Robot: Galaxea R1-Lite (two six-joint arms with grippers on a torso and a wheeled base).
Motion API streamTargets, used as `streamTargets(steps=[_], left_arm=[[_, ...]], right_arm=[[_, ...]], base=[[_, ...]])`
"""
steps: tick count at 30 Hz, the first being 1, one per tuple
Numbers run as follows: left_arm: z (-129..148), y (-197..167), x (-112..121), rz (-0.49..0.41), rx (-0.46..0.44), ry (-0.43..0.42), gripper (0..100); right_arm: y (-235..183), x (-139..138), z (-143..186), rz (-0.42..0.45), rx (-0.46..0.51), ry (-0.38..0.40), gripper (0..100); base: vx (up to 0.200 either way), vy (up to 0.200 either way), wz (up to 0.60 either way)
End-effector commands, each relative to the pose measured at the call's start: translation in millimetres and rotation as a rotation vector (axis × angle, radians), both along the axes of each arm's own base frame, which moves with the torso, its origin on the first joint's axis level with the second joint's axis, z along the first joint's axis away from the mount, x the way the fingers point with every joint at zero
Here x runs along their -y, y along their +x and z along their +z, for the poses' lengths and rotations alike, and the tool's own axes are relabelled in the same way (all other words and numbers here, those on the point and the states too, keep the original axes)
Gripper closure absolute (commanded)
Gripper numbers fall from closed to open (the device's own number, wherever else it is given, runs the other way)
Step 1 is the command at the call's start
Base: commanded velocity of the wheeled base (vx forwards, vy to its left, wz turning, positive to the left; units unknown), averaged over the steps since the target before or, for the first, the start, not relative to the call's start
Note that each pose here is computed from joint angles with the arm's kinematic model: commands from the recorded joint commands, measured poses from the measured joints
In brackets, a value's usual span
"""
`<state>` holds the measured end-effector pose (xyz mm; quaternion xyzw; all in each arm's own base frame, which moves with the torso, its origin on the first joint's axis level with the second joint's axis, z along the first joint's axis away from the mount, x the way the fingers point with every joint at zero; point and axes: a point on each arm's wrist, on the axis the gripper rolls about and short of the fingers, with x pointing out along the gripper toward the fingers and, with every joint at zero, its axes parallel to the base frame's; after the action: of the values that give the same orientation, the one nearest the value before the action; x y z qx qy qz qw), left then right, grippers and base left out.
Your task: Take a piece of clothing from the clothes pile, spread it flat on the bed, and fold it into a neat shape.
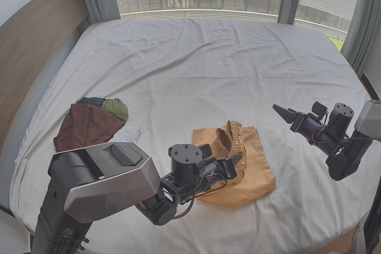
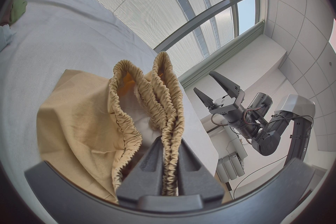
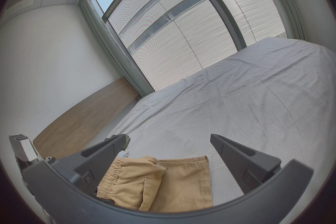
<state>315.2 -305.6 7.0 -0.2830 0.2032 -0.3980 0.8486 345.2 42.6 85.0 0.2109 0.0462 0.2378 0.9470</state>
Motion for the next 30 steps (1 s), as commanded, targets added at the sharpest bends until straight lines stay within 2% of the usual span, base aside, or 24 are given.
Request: streamTargets(steps=[1, 3, 4, 13, 17, 22, 24, 30], left_arm=[[-3, 1, 0, 0.001, -0.009, 0.008, 100], [-3, 0, 1, 0.000, -0.011, 0.010, 100], [-2, 1, 0, 0.001, -0.010, 0.009, 0], [-2, 2, 0, 0.016, -0.002, 0.008, 0], [0, 5, -7, 0.054, 0.005, 0.006, 0], [11, 5, -28, 0.099, 0.030, -0.006, 0], [16, 3, -44, 0.124, 0.029, -0.003, 0], [47, 1, -82, 0.187, 0.077, -0.038, 0]], right_arm=[[0, -1, -1, 0.002, -0.001, 0.000, 0], [0, 0, -1, 0.000, 0.000, 0.000, 0], [0, 0, 0, 0.000, 0.002, 0.000, 0], [0, 0, -1, 0.000, -0.001, 0.000, 0], [0, 0, -1, 0.000, -0.001, 0.000, 0], [-1, -2, -3, 0.005, -0.009, -0.001, 0], [-2, -3, -3, 0.009, -0.012, -0.001, 0], [-3, -6, -6, 0.017, -0.024, -0.003, 0]], base=[[0.000, 0.000, 0.00], [0.000, 0.000, 0.00], [0.000, 0.000, 0.00], [0.000, 0.000, 0.00], [0.000, 0.000, 0.00], [0.000, 0.000, 0.00], [0.000, 0.000, 0.00], [0.000, 0.000, 0.00]])
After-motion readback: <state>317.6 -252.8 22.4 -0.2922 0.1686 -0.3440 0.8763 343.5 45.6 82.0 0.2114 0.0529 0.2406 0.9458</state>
